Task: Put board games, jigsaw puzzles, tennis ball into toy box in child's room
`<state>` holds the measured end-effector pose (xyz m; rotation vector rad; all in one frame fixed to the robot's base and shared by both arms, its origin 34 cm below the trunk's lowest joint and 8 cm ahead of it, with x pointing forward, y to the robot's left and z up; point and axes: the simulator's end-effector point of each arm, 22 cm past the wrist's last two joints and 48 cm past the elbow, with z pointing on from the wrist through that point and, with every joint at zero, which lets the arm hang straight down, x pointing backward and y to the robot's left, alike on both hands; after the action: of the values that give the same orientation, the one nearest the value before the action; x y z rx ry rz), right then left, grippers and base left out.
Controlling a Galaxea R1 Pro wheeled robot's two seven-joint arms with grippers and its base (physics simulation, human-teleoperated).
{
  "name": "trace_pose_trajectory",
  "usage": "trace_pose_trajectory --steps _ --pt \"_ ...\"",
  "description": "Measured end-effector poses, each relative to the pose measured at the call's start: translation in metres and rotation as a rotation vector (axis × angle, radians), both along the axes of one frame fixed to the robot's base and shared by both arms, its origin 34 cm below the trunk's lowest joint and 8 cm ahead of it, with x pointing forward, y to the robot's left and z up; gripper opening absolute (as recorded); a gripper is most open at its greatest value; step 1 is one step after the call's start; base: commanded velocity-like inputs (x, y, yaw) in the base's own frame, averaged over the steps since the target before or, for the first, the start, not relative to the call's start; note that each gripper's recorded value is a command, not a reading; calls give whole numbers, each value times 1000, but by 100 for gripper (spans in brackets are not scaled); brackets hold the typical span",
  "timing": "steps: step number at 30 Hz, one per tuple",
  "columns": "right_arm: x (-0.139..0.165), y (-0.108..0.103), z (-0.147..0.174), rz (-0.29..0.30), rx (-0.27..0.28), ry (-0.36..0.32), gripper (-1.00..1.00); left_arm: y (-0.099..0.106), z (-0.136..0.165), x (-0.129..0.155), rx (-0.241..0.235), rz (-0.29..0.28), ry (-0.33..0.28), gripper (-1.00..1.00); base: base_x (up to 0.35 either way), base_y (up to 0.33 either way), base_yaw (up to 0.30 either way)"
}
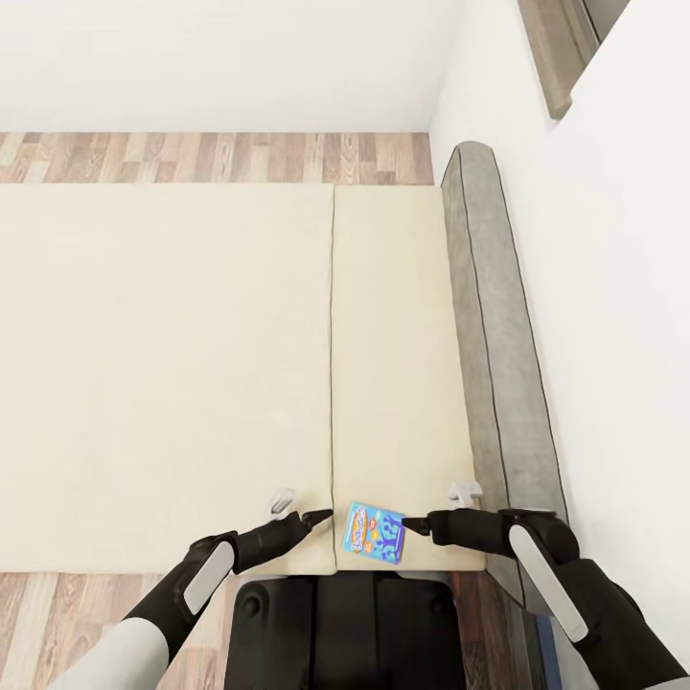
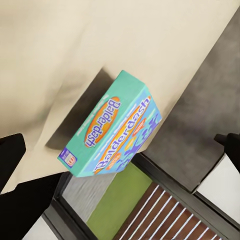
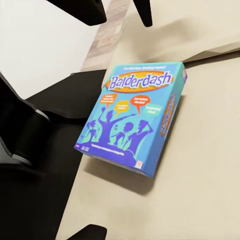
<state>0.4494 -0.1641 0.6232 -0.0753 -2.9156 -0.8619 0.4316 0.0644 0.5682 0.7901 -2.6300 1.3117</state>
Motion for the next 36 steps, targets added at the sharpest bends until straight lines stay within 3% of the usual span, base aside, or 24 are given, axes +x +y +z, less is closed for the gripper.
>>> trace_pose_trajectory --steps 6,14,17,22,36 --pt "0 -1 -1 -3 0 -6 100 1 -1 3 5 7 -16 100 0 0 0" --pt "43 7 13 -2 26 -94 100 25 3 52 22 10 -110 100 0 0 0" --pt "49 8 15 -1 28 -108 100 26 6 66 21 9 -138 100 0 0 0" --pt "49 8 15 -1 28 -108 100 23 12 76 15 9 -165 100 0 0 0" --pt "49 8 15 -1 28 -108 100 23 12 76 15 9 -165 100 0 0 0"
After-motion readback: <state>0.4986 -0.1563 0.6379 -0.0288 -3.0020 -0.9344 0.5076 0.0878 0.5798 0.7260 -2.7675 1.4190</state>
